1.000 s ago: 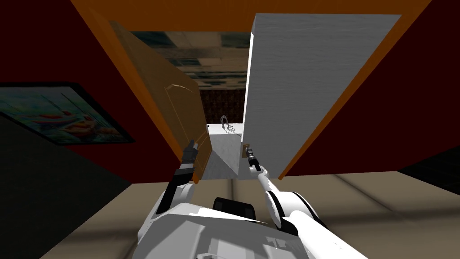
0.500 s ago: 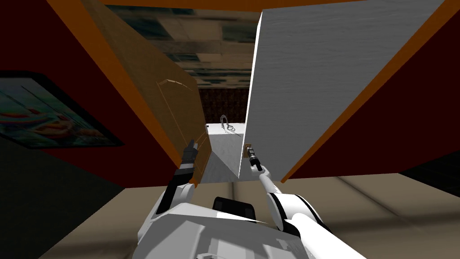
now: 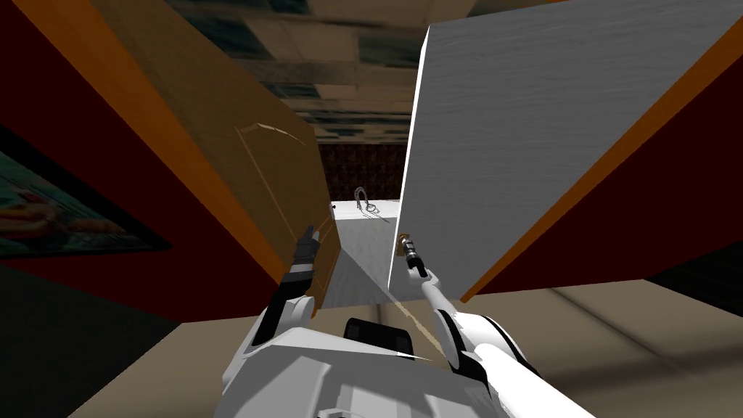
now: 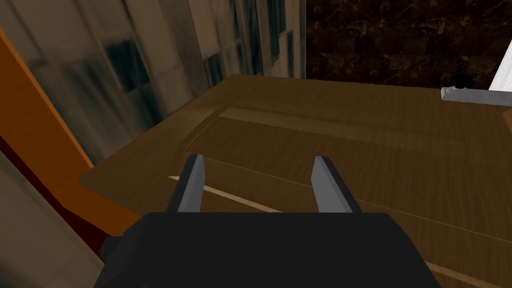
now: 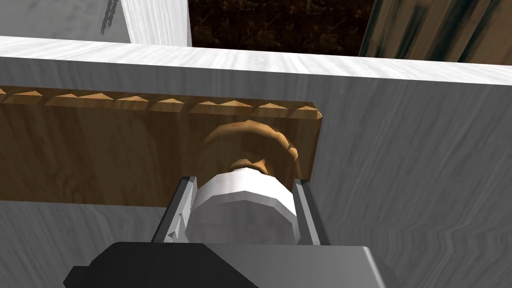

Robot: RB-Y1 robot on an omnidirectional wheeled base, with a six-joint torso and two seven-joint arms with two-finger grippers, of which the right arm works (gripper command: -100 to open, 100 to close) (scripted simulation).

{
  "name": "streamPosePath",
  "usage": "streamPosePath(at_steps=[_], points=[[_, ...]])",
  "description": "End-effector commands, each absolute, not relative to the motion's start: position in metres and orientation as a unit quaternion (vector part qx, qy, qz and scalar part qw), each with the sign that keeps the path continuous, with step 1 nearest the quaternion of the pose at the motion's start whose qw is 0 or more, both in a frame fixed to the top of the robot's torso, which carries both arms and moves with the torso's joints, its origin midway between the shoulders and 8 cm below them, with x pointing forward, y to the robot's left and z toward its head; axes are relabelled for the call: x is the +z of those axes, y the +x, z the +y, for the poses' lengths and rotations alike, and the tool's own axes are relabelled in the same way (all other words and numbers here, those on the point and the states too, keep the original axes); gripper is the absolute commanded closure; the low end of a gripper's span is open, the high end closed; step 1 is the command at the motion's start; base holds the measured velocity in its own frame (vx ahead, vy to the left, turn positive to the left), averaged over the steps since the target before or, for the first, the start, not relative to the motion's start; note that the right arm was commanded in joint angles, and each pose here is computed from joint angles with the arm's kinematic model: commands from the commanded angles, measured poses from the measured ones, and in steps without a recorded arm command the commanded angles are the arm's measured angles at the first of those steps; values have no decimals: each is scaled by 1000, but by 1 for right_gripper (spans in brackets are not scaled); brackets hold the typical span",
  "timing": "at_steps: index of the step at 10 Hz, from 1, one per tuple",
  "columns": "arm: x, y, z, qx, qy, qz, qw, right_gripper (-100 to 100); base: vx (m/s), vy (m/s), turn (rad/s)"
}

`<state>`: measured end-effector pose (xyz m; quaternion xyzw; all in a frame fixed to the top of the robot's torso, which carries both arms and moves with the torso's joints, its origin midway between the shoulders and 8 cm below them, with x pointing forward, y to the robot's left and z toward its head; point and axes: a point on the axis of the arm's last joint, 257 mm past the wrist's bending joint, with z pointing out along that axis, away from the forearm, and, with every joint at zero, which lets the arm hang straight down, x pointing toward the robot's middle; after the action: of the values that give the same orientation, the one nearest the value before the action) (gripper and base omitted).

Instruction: Push the door open

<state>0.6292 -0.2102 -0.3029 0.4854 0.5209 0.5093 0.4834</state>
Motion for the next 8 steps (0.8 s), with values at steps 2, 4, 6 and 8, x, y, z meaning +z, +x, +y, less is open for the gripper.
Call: streamPosePath(at_steps=[2, 4, 6, 8], points=[[-294, 632, -235, 504, 487, 510, 499, 100, 162, 78, -41], [-294, 632, -251, 496, 495, 502, 506, 100, 151, 93, -52], [-291, 633, -251, 498, 493, 501, 508, 100, 64, 54, -14], [-295, 630, -271, 487, 505, 493, 515, 100, 156, 114, -71]])
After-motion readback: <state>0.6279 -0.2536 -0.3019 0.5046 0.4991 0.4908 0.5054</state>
